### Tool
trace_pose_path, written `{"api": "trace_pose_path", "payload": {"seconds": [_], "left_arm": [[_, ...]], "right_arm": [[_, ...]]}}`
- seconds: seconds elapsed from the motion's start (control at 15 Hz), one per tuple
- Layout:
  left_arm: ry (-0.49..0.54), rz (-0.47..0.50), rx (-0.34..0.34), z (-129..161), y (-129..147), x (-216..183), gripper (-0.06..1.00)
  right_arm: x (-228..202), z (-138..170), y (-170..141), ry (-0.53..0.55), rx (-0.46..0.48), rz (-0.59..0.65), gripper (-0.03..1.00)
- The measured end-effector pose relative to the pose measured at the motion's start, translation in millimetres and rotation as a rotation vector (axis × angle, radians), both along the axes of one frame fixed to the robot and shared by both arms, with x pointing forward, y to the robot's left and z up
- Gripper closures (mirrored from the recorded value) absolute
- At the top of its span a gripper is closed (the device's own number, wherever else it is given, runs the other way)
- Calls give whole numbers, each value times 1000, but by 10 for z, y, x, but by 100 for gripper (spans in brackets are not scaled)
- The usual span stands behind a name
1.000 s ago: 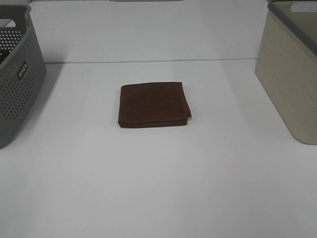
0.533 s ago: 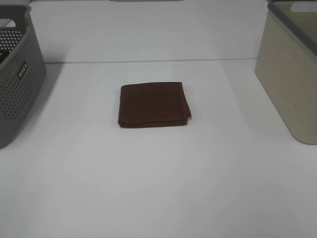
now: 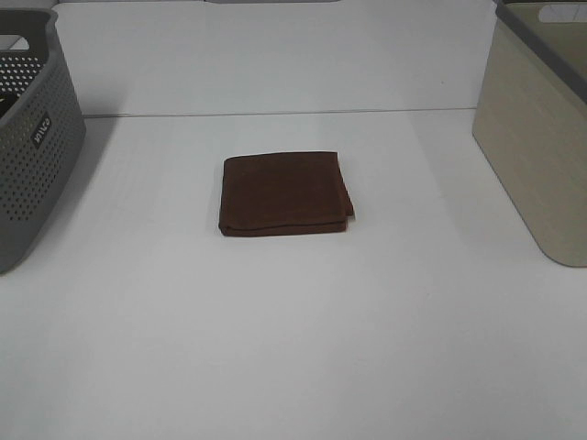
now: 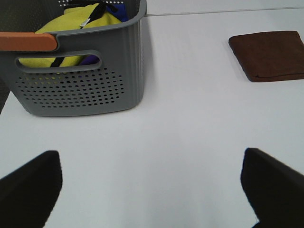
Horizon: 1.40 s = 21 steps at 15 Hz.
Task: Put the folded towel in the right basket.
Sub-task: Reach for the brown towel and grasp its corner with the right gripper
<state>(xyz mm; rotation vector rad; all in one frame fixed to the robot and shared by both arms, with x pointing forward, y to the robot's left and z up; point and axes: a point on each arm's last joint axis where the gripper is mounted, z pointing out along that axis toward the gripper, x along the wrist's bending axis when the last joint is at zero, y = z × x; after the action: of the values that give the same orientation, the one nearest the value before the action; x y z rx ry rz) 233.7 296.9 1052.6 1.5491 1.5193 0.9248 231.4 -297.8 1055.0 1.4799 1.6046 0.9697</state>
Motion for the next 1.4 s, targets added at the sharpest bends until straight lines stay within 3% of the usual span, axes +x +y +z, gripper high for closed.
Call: {"api": "trace_pose_path", "payload": {"seconds": [1.4], "left_arm": [[0, 0, 0, 0, 0, 0, -3]], "right_arm": [[0, 0, 0, 0, 0, 0, 37]]}}
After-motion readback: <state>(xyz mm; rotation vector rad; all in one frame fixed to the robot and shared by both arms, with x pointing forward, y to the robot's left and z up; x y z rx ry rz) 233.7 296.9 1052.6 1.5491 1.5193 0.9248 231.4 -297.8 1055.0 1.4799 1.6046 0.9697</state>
